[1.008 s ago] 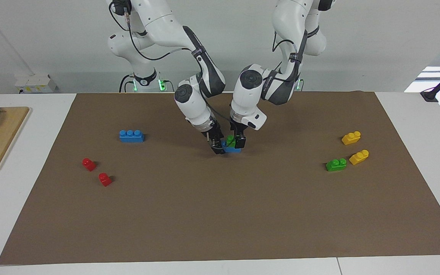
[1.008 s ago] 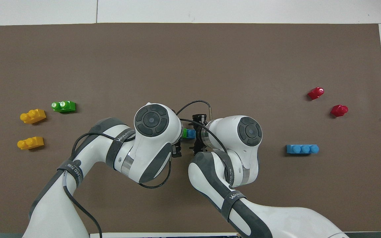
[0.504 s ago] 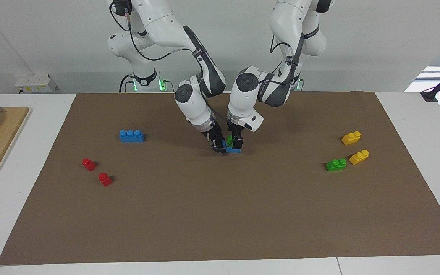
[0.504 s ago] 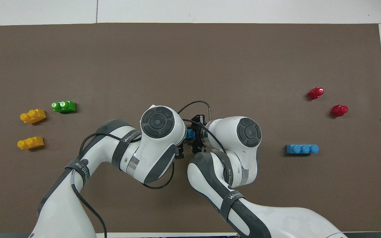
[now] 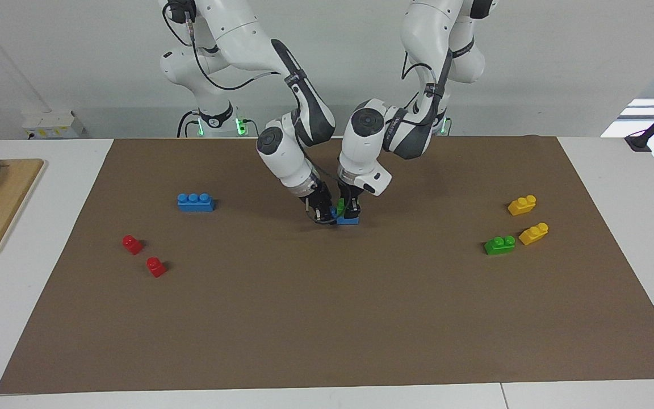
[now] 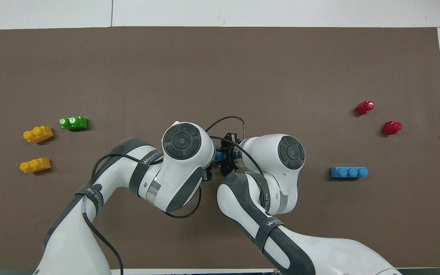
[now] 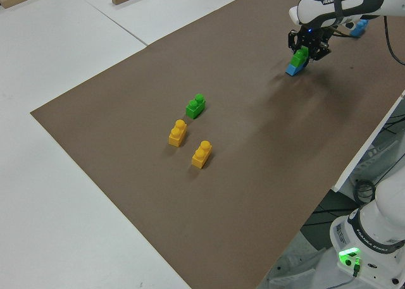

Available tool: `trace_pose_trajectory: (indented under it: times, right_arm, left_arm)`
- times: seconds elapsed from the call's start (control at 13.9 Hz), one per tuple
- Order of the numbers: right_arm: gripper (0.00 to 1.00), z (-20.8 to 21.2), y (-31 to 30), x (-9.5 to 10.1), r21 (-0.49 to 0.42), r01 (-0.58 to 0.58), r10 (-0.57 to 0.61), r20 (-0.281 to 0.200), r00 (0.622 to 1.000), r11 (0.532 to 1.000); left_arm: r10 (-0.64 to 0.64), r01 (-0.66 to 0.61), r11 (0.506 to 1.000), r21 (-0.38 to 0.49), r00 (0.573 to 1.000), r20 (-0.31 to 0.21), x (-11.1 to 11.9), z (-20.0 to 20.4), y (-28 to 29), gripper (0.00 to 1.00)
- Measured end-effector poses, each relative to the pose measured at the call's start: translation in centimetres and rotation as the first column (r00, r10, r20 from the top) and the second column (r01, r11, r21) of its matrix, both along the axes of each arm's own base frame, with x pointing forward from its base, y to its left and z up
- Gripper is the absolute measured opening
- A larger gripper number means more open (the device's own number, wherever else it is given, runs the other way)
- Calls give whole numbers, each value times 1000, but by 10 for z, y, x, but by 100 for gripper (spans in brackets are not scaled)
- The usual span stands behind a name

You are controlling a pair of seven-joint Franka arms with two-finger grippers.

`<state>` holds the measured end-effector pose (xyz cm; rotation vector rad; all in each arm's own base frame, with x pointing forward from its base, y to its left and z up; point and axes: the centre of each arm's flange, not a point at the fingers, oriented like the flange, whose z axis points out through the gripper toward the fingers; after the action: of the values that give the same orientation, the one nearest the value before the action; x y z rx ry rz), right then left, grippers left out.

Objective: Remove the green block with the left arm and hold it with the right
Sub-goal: 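Pull the green brick off with the left gripper while the right gripper holds blue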

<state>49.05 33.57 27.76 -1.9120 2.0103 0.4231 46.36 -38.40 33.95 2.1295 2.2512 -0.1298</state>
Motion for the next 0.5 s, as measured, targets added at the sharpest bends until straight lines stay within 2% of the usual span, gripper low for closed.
trace_pose_trajectory:
  times: [0.5]
  right_arm:
    - [34,4,3,1,6,-4,4,8,1000,1000]
  left_arm:
    - [-13,13,1000,5,1000,-6,4,10,3,37]
